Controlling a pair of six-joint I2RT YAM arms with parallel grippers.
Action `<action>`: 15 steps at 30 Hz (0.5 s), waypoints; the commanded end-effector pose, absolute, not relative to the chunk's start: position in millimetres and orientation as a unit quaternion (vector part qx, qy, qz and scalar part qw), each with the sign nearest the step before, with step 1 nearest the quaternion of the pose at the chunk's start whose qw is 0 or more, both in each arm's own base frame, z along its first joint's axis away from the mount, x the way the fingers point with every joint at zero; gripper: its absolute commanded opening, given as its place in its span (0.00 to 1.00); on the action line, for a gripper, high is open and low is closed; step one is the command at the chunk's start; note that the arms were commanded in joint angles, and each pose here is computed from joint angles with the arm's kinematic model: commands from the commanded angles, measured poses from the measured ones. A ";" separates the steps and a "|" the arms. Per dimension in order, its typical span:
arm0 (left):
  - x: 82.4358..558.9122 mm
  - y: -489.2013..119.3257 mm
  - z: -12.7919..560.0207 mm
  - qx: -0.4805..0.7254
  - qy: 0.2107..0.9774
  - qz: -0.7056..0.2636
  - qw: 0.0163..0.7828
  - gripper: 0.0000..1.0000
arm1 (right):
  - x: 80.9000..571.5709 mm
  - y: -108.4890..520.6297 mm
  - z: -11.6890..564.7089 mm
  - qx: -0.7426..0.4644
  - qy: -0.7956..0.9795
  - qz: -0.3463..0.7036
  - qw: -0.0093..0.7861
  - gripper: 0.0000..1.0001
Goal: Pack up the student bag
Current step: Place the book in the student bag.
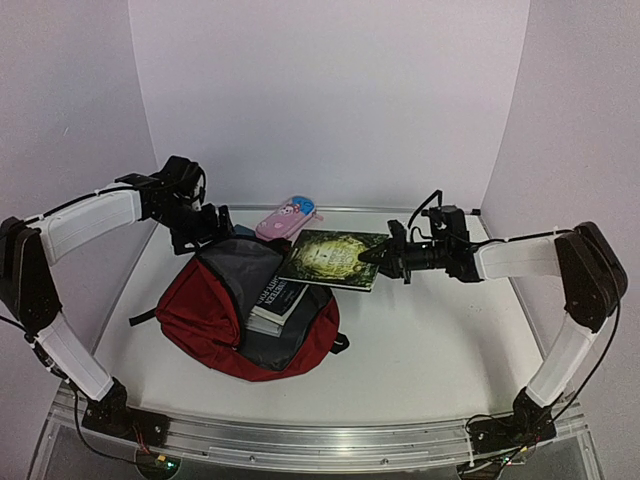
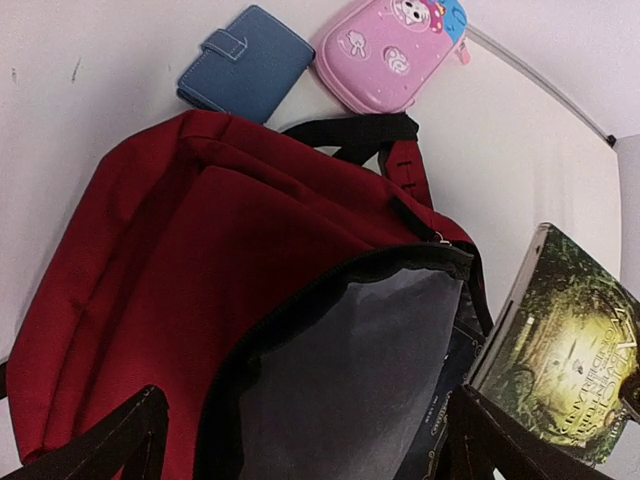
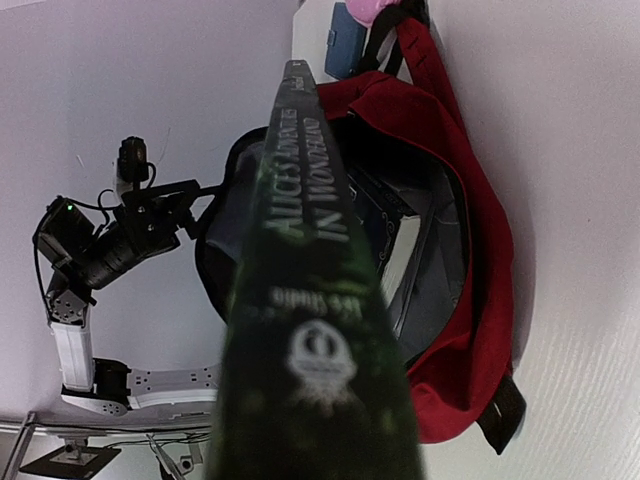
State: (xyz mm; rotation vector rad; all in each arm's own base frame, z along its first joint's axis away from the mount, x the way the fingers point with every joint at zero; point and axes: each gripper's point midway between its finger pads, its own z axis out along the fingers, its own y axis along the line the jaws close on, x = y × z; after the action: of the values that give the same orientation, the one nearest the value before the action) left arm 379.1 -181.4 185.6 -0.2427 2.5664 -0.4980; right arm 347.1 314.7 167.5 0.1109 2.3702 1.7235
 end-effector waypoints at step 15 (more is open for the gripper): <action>372.6 -220.8 264.3 -0.059 0.889 -0.337 0.303 0.00 | 349.3 365.7 163.8 0.039 0.762 0.638 0.100 0.00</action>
State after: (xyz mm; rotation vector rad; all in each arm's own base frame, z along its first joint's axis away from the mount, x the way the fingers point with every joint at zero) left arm 379.8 -212.9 181.2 -0.2418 2.5823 -0.7340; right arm 345.4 348.4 132.5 0.1893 2.4068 1.7773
